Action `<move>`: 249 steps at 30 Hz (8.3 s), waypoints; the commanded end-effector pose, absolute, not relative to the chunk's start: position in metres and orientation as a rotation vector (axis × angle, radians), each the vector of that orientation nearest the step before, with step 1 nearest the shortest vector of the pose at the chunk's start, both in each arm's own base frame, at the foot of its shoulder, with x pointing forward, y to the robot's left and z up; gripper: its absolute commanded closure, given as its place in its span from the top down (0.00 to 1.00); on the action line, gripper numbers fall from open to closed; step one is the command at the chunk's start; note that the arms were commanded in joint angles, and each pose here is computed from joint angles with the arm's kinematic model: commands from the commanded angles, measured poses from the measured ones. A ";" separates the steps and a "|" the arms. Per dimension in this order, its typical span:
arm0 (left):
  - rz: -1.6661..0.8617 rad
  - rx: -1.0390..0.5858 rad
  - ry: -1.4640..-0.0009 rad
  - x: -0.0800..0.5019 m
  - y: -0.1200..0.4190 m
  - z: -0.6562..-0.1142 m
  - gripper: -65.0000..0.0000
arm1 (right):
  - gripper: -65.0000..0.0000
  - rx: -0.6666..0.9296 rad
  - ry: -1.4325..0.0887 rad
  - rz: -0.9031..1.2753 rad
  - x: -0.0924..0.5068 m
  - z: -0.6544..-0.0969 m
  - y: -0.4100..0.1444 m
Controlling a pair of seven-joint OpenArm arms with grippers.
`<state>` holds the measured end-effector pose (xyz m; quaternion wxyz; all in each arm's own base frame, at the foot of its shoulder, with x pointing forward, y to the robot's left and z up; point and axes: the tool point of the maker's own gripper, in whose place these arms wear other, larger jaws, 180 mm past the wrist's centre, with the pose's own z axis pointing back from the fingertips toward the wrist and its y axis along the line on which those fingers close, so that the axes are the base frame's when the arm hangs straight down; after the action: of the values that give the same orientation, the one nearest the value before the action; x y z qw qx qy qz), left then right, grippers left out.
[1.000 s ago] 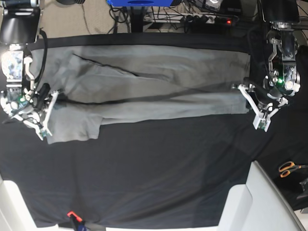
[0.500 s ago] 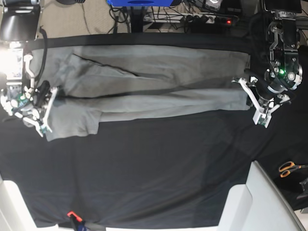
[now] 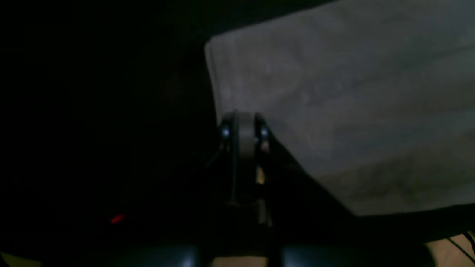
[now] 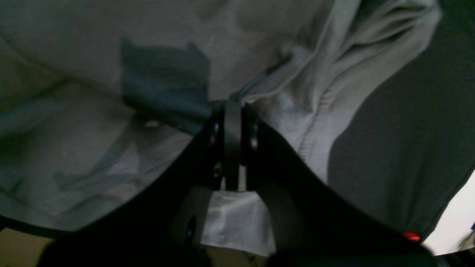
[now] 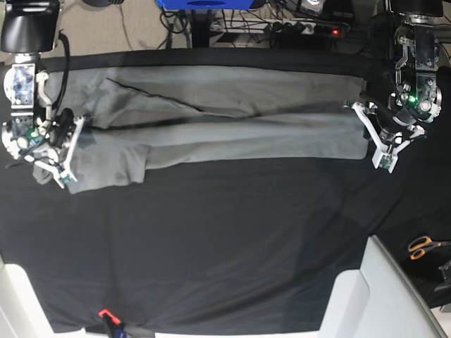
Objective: Fold the T-shirt properly
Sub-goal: 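Drag the held hem edge with both grippers toward the collar edge, then reposition the right gripper along the folded shirt end, keeping left holding, then hold the folded edge with both grippers and smooth it flat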
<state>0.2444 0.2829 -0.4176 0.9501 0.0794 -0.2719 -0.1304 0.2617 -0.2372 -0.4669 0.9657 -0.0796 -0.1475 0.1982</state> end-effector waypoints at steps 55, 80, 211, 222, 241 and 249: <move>-0.287 0.251 -0.575 0.242 0.298 -0.445 0.00 | 0.43 -0.239 -0.482 0.045 0.246 -0.395 -0.276; -0.277 0.241 -0.552 0.237 0.299 -0.452 0.00 | 0.43 -0.015 -0.510 -0.136 0.313 -0.425 -0.290; -0.278 0.257 -0.566 0.246 0.303 -0.446 0.00 | 0.00 -0.144 -0.557 0.002 0.255 -0.440 -0.260; -0.278 0.255 -0.567 0.246 0.302 -0.447 0.00 | 0.00 -0.096 -0.596 0.040 0.260 -0.412 -0.249; -0.277 0.257 -0.570 0.246 0.302 -0.446 0.00 | 0.01 -0.036 -0.416 -0.040 0.230 -0.459 -0.240; -0.276 0.259 -0.569 0.246 0.304 -0.445 0.00 | 0.02 -0.111 -0.482 -0.198 0.232 -0.456 -0.259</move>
<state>0.2364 0.2939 -0.4576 0.9488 0.1114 -0.2626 -0.1357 0.2208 -0.2503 -0.4669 0.9711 -0.0426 -0.2143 -0.0965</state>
